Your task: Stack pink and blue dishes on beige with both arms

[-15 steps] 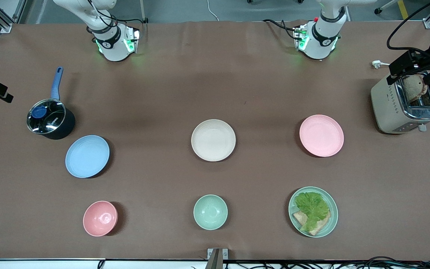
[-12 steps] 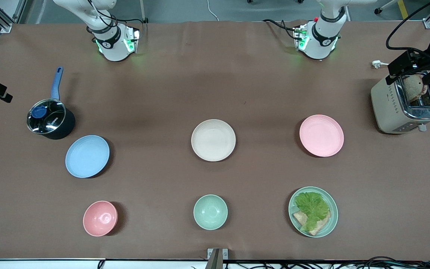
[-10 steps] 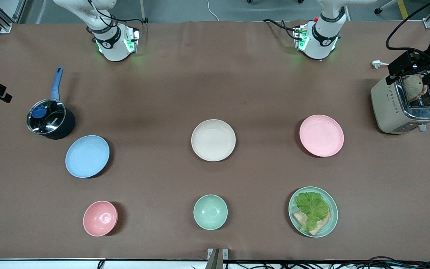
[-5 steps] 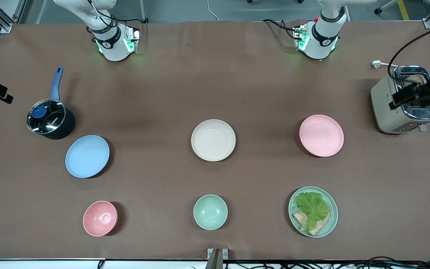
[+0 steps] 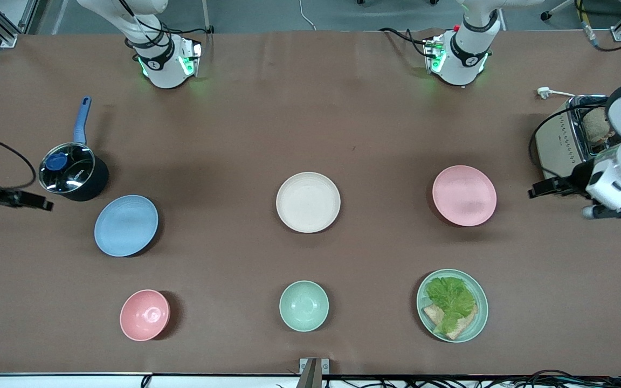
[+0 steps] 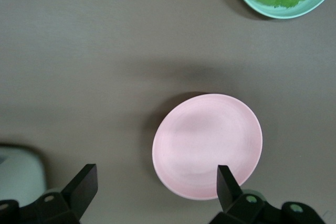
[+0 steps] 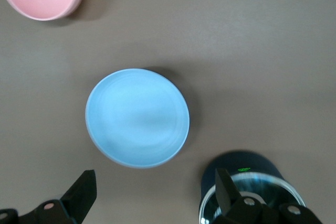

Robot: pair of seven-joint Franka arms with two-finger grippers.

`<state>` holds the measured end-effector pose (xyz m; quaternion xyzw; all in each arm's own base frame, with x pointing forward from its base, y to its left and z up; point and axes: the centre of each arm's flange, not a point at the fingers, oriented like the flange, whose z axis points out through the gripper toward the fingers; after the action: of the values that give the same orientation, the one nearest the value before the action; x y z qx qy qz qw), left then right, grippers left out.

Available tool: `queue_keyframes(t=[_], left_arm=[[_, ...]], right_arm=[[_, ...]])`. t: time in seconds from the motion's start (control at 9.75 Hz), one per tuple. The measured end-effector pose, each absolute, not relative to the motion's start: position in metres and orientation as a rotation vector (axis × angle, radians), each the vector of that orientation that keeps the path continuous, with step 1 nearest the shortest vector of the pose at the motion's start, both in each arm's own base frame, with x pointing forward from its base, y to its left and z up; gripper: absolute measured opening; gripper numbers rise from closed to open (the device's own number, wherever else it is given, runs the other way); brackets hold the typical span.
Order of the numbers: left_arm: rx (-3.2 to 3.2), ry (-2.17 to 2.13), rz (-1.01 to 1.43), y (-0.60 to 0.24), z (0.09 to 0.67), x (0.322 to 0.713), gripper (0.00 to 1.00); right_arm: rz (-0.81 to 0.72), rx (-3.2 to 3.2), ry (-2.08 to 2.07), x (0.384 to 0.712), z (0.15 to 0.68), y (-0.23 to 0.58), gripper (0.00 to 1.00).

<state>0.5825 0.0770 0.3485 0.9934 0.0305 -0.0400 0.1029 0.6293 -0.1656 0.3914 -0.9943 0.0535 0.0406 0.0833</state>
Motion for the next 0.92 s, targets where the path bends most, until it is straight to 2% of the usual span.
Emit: queue_keyframes(t=[0.21, 0.51, 0.72, 0.82, 0.92], left_arm=[[2.906, 0.062, -0.166, 0.085, 0.293, 0.577, 1.0], [2.891, 0.112, -0.249, 0.086, 0.224, 0.558, 0.96], [2.879, 0.137, -0.304, 0.086, 0.201, 0.548, 0.77], [2.859, 0.167, -0.317, 0.086, 0.193, 0.545, 0.75], [2.832, 0.202, -0.322, 0.084, 0.186, 0.543, 0.71]], right_arm=[[0.083, -2.909, 0.143, 0.635, 0.309, -0.183, 1.0], [-0.018, -2.855, 0.134, 0.606, 0.213, -0.19, 0.99], [-0.01, -2.831, 0.117, 0.596, 0.191, -0.191, 0.93], [0.001, -2.824, 0.121, 0.594, 0.189, -0.191, 0.87], [0.023, -2.813, 0.131, 0.588, 0.183, -0.191, 0.68]])
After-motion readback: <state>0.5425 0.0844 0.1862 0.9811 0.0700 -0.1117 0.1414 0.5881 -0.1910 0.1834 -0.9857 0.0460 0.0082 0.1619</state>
